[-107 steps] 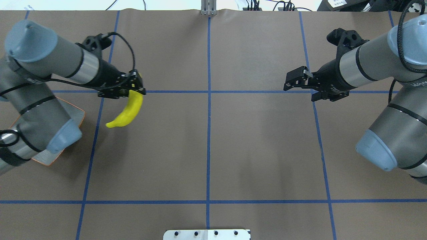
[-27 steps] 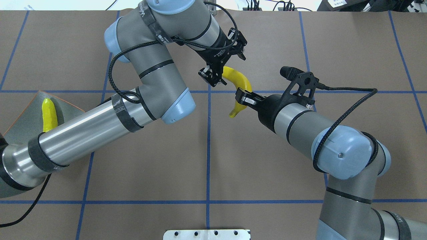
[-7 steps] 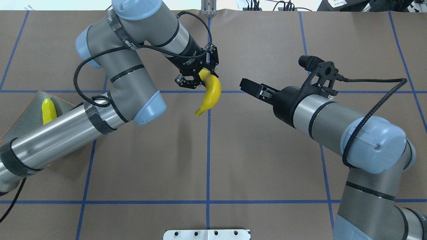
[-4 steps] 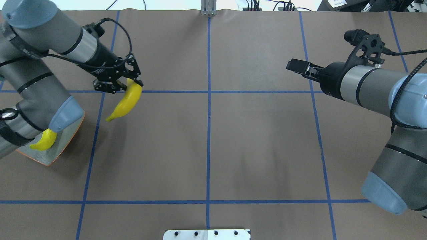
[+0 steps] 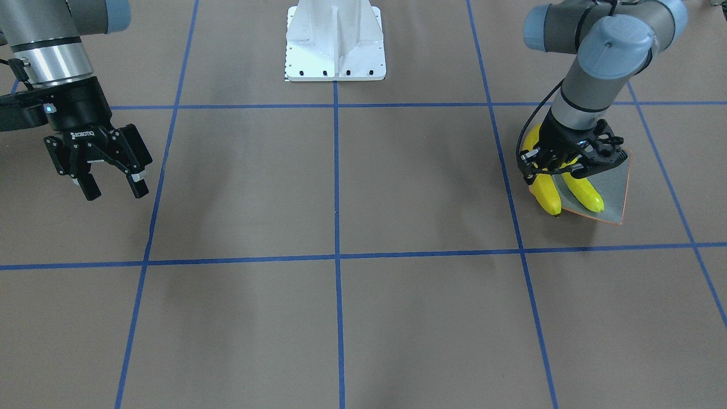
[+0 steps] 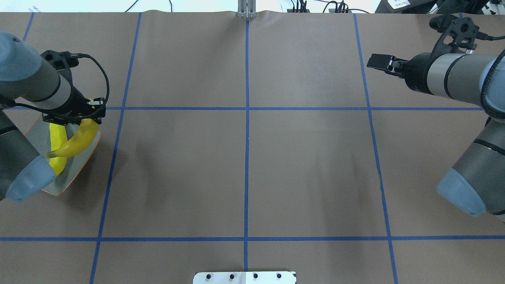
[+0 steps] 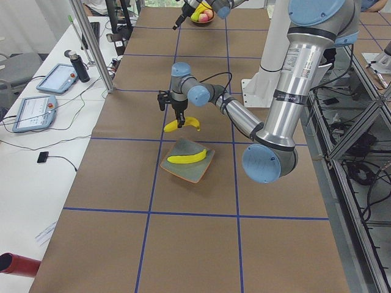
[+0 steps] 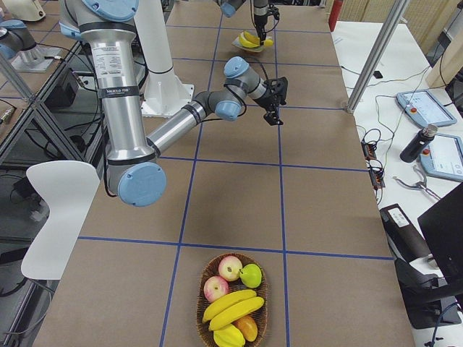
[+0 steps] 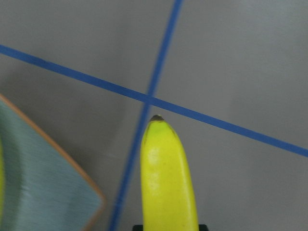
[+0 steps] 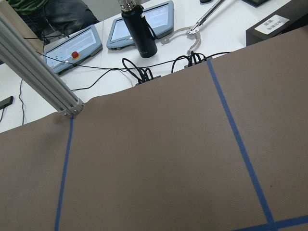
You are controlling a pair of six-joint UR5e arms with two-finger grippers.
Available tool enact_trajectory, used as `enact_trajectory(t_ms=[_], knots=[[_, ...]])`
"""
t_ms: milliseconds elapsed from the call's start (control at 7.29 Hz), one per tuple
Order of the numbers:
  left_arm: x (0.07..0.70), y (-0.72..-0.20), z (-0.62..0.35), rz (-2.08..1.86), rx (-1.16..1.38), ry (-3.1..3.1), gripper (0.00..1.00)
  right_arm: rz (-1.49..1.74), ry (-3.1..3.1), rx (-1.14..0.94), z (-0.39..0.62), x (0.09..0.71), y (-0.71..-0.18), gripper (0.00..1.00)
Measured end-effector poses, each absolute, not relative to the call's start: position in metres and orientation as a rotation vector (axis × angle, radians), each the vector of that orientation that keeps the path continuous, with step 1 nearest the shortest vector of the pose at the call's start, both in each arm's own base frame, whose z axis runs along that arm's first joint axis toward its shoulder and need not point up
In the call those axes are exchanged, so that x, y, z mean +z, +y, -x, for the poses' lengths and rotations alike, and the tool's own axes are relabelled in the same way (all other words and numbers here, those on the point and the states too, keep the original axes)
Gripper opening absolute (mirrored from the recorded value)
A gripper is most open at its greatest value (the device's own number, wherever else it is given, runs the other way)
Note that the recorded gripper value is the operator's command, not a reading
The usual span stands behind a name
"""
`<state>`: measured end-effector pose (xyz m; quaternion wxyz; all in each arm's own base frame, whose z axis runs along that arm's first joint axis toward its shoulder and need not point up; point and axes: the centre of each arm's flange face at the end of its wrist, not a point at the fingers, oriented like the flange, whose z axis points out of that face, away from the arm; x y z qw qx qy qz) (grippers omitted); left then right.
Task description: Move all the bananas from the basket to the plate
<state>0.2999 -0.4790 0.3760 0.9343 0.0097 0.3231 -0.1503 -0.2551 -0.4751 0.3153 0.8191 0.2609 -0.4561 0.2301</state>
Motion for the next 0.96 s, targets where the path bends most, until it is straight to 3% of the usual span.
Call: enact_trajectory(t_ms=[686, 823, 960], knots=[[0.435, -0.462, -0.297, -0.022, -0.307, 0.471, 0.0, -0.515, -0.908, 0.43, 0.22, 0.352, -0.493, 1.0], [0.441, -0.463, -0.299, -0.016, -0.309, 0.462, 0.25, -0.512, -0.905, 0.426, 0.217, 0.355, -0.494, 1.0], [0.445, -0.465, -0.301, -0.01, -0.309, 0.454, 0.37, -0.51, -0.904, 0.424, 0.216, 0.355, -0.495, 1.0]])
